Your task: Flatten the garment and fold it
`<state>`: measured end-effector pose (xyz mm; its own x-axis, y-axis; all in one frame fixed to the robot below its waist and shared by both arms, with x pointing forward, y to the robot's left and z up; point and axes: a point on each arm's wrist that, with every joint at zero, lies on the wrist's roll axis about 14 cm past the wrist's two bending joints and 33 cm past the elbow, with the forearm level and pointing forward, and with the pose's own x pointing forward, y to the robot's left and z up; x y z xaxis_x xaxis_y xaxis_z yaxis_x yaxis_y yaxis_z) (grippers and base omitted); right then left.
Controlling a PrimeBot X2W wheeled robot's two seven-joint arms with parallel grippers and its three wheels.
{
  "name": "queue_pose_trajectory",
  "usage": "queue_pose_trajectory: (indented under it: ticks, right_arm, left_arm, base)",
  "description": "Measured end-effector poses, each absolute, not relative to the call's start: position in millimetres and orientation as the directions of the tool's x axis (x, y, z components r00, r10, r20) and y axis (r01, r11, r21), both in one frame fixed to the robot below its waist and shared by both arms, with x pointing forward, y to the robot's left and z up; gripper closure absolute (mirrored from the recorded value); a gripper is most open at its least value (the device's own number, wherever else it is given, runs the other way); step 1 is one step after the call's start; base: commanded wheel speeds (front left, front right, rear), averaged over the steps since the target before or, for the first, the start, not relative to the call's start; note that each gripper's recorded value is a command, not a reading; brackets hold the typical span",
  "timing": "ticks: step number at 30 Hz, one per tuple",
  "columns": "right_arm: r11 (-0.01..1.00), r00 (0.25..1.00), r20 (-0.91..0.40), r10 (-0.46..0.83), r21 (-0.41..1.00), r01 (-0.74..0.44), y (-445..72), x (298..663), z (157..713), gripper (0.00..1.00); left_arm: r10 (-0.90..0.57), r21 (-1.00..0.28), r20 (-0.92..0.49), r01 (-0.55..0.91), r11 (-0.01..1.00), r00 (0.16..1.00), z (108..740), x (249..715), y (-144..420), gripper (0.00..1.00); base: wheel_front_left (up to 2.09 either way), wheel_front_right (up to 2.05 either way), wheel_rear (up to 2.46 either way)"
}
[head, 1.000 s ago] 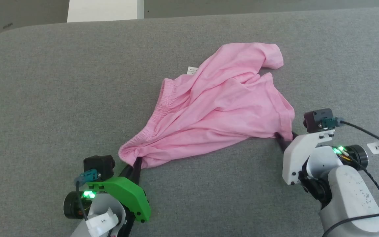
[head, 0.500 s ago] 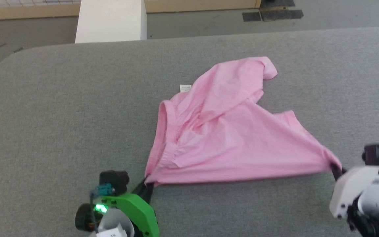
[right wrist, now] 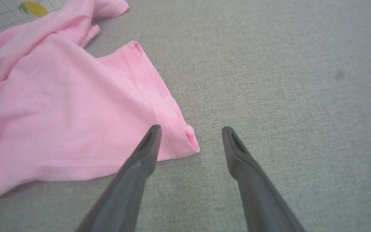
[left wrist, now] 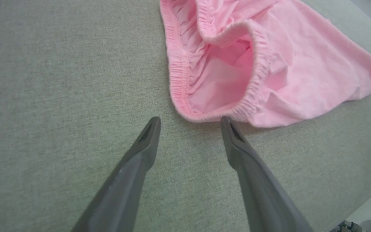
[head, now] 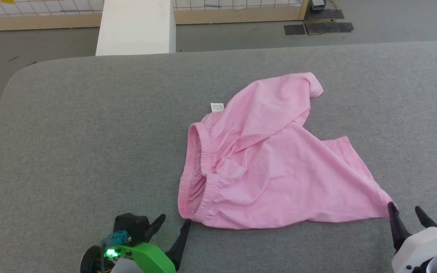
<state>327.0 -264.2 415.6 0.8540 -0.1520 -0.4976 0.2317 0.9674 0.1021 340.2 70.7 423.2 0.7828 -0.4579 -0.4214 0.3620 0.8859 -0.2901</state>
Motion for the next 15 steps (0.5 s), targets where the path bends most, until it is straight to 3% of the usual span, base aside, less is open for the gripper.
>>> queue_pose_trajectory:
  ticks: [6, 11, 15]
  right_arm:
    - [0.975, 0.917, -0.369, -0.15, 0.097, 0.198, -257.9, 331.9, 436.0, 0.0]
    - [0.976, 0.926, -0.353, -0.138, 0.112, 0.188, -251.9, 329.9, 436.6, 0.0]
    - [0.972, 0.923, -0.359, -0.136, 0.131, 0.195, -250.4, 325.8, 433.1, 0.0]
  left_arm:
    - [-0.514, -0.237, -0.401, 0.456, 0.858, 0.758, 429.0, 333.2, 66.4, 0.0]
    - [-0.567, -0.161, -0.456, 0.563, 0.811, 0.686, 411.4, 330.6, 52.9, 0.0]
    - [-0.57, -0.077, -0.454, 0.608, 0.791, 0.685, 409.4, 346.2, 50.2, 0.0]
  base:
    - [0.0, 0.0, 0.0]
    - [0.0, 0.0, 0.0]
    - [0.0, 0.0, 0.0]
